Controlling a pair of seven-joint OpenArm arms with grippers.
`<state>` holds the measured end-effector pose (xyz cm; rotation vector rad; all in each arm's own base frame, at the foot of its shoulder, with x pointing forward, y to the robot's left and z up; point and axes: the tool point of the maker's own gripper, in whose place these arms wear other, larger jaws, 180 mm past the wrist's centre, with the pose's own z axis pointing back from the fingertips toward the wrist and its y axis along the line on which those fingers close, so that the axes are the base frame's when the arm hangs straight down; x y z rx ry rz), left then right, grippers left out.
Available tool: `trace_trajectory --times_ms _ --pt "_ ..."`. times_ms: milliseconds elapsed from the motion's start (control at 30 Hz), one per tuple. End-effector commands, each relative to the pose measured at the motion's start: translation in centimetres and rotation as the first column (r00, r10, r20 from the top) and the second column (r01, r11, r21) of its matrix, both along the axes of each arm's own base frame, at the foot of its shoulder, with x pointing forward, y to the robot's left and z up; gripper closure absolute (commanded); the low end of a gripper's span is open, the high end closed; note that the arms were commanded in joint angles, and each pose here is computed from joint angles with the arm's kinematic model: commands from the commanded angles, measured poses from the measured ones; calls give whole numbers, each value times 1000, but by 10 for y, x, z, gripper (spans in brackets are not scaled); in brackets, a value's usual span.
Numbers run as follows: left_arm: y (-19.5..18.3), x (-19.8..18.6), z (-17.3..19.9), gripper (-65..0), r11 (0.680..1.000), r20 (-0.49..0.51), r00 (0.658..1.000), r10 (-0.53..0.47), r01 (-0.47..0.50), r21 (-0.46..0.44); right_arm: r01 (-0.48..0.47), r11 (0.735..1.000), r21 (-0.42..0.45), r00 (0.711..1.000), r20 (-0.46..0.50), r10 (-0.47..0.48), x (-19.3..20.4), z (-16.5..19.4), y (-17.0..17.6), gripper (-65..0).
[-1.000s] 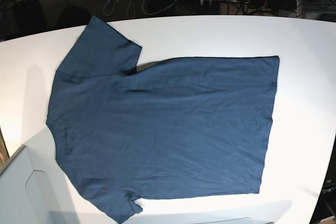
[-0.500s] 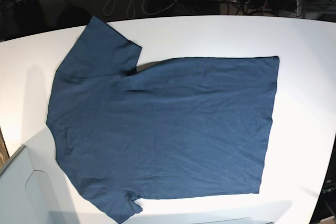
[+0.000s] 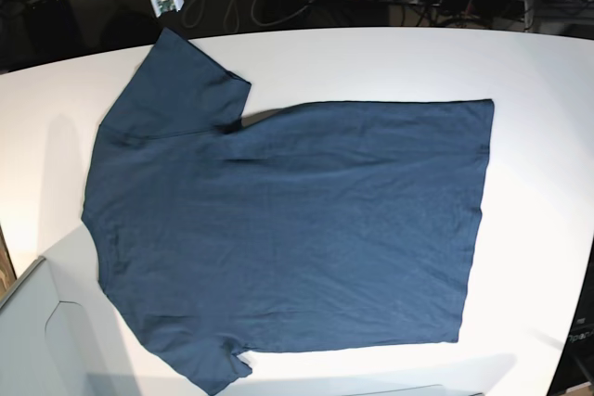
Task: Fold the T-shirt properly
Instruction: 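Move both grippers down to the shirt's shoulder corners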
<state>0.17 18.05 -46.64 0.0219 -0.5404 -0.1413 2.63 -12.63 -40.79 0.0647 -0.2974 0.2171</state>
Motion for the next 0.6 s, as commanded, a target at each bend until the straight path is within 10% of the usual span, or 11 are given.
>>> trace_trajectory --times_ms 0,233,433,567 --pt "-2 11 18 0 1000 58 998 -11 12 -9 -14 1000 13 999 30 14 6 11 5 0" --pt "2 68 86 -12 1000 273 962 -23 18 22 -18 1000 3 996 91 18 33 16 2 0" --pt "-2 98 107 -262 999 368 929 -34 27 24 -101 995 12 989 109 99 52 18 10 0" --pt "-2 114 113 -302 999 411 911 -32 24 25 -88 996 23 985 148 84 68 21 15 -2"
